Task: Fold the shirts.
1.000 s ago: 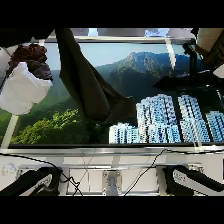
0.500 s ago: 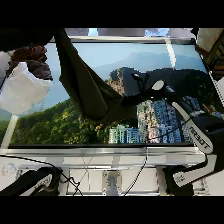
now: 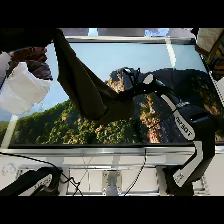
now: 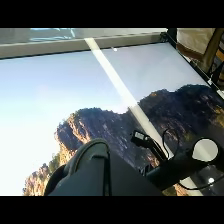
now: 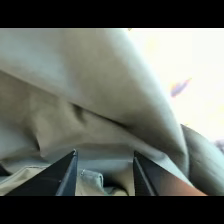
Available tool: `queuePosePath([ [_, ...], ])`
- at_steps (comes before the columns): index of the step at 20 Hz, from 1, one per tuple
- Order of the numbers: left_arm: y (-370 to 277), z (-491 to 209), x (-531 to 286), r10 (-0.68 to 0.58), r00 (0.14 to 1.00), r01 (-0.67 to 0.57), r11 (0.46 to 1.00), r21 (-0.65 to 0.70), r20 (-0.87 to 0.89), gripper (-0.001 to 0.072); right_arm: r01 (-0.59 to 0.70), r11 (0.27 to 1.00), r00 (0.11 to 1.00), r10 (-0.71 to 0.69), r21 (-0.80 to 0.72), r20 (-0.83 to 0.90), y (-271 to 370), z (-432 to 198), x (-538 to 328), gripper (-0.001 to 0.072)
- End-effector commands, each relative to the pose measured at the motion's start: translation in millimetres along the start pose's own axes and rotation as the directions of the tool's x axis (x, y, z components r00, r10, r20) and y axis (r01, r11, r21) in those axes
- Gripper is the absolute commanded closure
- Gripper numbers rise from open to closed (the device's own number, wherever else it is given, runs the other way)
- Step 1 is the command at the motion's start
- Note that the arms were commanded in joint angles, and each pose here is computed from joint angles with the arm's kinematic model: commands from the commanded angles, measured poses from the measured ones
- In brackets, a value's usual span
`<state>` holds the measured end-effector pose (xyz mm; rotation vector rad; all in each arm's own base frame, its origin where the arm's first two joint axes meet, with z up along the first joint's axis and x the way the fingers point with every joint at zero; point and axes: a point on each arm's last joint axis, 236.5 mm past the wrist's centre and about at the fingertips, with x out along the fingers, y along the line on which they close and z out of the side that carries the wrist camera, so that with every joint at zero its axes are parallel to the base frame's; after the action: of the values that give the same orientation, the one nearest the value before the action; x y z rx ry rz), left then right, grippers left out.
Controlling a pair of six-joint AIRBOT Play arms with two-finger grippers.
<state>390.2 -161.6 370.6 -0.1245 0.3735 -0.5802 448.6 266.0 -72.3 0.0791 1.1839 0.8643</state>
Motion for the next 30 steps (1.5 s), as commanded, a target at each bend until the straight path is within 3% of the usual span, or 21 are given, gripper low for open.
queuePosePath([
  [1, 2, -3, 1, 0.004, 1.0, -0.004, 1.0, 0.0, -0.01, 0.0694, -0.064, 0.997, 0.996, 0.067, 0.05, -0.063, 4, -15, 18, 0.0306],
  [8, 2, -4, 1, 0.003, 1.0, -0.003, 1.0, 0.001, -0.015, 0.0694, -0.146, 0.987, 0.968, 0.158, 0.073, -0.196, 16, -48, 11, 0.0307],
  [15, 1, -4, 1, 0.003, 1.0, -0.003, 1.0, 0.001, -0.018, 0.0694, -0.314, 0.944, 0.949, 0.313, 0.1, 0.027, 33, 0, -9, 0.0307],
  [18, 1, -5, 1, 0.002, 1.0, -0.002, 1.0, 0.0, -0.02, 0.0694, -0.295, 0.952, 0.95, 0.302, 0.086, -0.084, 26, -27, -12, 0.0307],
  [23, 1, -5, 1, 0.002, 1.0, -0.002, 1.0, -0.019, -0.019, 0.0694, -0.119, 0.993, 0.962, 0.12, 0.018, -0.245, -17, -65, -9, 0.0306],
  [30, 1, -4, 1, 0.002, 1.0, -0.003, 1.0, -0.026, -0.018, 0.0694, -0.241, 0.97, 0.946, 0.239, 0.019, -0.219, 11, -59, -13, 0.031],
])
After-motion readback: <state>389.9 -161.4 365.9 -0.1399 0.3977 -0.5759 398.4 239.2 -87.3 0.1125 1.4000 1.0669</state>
